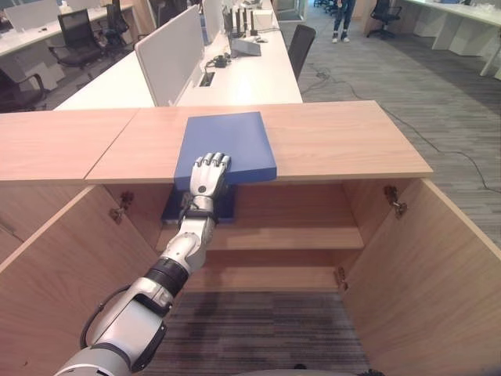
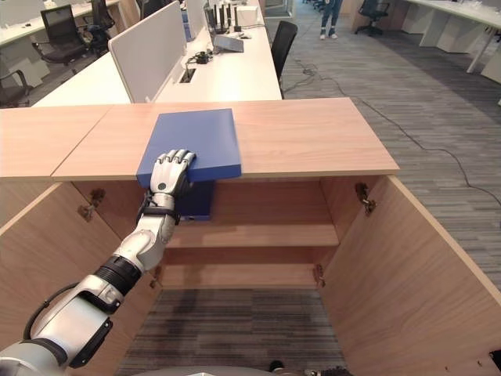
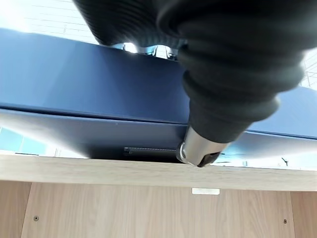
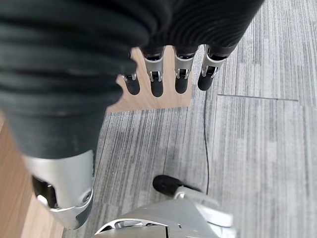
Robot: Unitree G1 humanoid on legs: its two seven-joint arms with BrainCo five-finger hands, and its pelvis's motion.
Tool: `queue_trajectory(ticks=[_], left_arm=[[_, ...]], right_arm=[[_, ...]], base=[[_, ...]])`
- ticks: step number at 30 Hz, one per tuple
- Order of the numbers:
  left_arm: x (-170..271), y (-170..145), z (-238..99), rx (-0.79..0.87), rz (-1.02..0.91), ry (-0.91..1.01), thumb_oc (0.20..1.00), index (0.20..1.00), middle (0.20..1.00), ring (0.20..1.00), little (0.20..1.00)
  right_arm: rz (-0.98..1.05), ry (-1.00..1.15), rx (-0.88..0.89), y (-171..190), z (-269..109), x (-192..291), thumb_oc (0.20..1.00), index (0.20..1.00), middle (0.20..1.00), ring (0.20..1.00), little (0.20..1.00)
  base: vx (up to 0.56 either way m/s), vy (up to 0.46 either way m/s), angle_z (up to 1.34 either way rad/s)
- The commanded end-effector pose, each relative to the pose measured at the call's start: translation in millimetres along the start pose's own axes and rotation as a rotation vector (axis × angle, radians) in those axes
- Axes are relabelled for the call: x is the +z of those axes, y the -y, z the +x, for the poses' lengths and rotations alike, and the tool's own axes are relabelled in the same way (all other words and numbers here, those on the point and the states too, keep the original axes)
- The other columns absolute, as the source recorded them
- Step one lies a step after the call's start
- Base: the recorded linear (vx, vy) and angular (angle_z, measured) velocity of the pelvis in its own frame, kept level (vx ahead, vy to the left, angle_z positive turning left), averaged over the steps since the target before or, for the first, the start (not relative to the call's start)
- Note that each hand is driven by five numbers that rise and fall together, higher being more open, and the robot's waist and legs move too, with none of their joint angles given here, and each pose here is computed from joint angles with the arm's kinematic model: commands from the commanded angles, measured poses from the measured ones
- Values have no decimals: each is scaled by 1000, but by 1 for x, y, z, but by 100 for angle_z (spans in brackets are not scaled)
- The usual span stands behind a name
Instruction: Put the empty folder in the office cabinet
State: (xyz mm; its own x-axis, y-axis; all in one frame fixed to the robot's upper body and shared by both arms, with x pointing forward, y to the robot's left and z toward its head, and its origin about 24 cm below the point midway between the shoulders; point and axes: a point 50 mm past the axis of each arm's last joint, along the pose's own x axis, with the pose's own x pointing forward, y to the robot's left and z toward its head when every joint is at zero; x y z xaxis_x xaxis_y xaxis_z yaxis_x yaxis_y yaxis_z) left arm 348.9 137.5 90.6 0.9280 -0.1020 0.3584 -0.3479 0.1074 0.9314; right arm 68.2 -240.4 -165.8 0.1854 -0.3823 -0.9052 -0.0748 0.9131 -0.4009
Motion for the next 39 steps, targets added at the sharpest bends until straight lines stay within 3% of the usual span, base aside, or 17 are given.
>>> queue_trajectory(ticks=[1, 7, 10, 22, 24, 25, 26, 27, 28, 30, 39], left_arm=[[-3, -30, 32, 87, 64, 22, 200, 200, 200, 200, 200], [13, -56, 22, 195, -94, 134, 200, 200, 200, 200, 200], [22, -78, -4, 240, -255, 262, 200, 200, 200, 200, 200], [8, -118, -71, 146, -609, 424, 200, 200, 200, 200, 200], [6, -123, -74, 135, -661, 427, 200, 200, 200, 200, 200], [3, -143, -77, 170, -831, 464, 200, 200, 200, 200, 200], [2, -144, -78, 168, -834, 462, 200, 200, 200, 200, 200], [0, -155, -78, 169, -993, 490, 200, 200, 200, 200, 200], [0, -155, -78, 169, -993, 490, 200, 200, 200, 200, 200], [-2, -162, -78, 141, -1198, 511, 200, 200, 200, 200, 200], [11, -170, -75, -61, -1494, 655, 200, 200, 200, 200, 200]], right_arm=[[-47, 8, -9, -5, -1, 6, 1000, 1000, 1000, 1000, 1000], [-31, 5, -13, -4, -1, 4, 1000, 1000, 1000, 1000, 1000], [7, -1, -12, -4, -1, 3, 1000, 1000, 1000, 1000, 1000], [41, -29, 21, -3, -1, -9, 1000, 1000, 1000, 1000, 1000], [37, -30, 25, -2, 0, -10, 1000, 1000, 1000, 1000, 1000], [27, -36, 41, -1, 0, -11, 1000, 1000, 1000, 1000, 1000], [25, -35, 42, -1, 0, -10, 1000, 1000, 1000, 1000, 1000], [13, -37, 55, 0, 0, -10, 1000, 1000, 1000, 1000, 1000], [13, -36, 55, 0, 0, -10, 1000, 1000, 1000, 1000, 1000], [0, -32, 80, 0, 1, -7, 1000, 1000, 1000, 1000, 1000], [-48, -15, 143, -5, 0, 0, 1000, 1000, 1000, 1000, 1000]], base=[[0, 0, 0], [0, 0, 0], [0, 0, 0], [4, 0, 2], [6, 0, 2], [0, 0, 0], [8, -8, 6], [1, -3, 8], [0, -7, 9], [0, 0, 0], [-4, -1, 2]])
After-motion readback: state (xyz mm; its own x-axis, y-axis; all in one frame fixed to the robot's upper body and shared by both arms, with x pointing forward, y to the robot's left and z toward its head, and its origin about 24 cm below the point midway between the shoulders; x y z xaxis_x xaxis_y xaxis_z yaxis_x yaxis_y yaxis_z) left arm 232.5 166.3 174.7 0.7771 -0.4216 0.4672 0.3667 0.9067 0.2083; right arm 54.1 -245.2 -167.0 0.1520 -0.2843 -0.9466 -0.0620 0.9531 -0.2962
